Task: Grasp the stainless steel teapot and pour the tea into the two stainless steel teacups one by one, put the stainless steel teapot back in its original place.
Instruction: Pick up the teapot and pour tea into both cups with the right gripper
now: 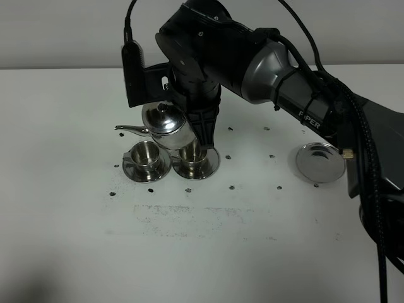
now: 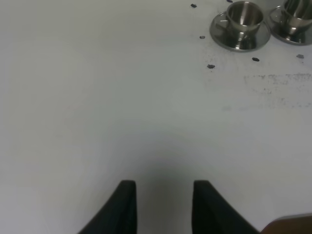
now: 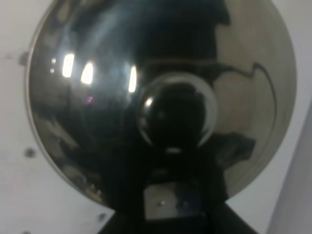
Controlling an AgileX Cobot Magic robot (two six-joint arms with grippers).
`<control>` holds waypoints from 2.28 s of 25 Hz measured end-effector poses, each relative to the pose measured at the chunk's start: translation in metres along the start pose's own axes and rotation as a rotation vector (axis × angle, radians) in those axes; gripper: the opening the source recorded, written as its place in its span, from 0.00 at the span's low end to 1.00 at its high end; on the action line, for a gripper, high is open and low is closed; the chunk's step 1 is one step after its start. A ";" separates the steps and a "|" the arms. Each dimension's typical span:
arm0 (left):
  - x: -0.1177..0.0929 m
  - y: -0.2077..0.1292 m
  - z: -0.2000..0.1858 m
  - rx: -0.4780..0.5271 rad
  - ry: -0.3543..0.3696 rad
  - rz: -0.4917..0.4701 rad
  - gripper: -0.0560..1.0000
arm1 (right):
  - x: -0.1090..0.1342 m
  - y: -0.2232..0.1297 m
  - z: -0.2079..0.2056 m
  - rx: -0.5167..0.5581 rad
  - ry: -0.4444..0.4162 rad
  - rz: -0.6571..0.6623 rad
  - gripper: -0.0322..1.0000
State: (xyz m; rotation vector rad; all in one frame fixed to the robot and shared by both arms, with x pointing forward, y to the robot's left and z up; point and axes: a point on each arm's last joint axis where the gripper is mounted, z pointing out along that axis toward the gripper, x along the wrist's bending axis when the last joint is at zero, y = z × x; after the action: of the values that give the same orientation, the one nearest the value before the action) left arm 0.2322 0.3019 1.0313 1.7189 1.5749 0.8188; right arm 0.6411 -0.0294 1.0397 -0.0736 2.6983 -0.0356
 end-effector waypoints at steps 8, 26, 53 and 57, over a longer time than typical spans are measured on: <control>0.000 0.000 0.000 0.000 0.000 0.000 0.33 | -0.029 -0.005 0.021 -0.018 -0.060 -0.175 0.23; 0.000 0.000 0.000 0.000 0.000 0.001 0.33 | -0.040 -0.017 0.053 0.054 -0.066 -0.364 0.23; 0.000 0.000 0.000 0.000 0.000 0.001 0.33 | -0.044 -0.010 0.085 0.070 -0.161 -0.527 0.23; 0.000 0.000 0.000 0.000 0.000 0.001 0.33 | -0.041 -0.008 0.095 0.079 -0.144 -0.539 0.23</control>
State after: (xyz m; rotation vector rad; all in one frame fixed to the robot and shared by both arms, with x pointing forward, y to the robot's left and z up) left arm 0.2322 0.3019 1.0313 1.7199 1.5741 0.8193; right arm 0.7187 -0.0361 0.9718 -0.7438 2.4526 -0.2860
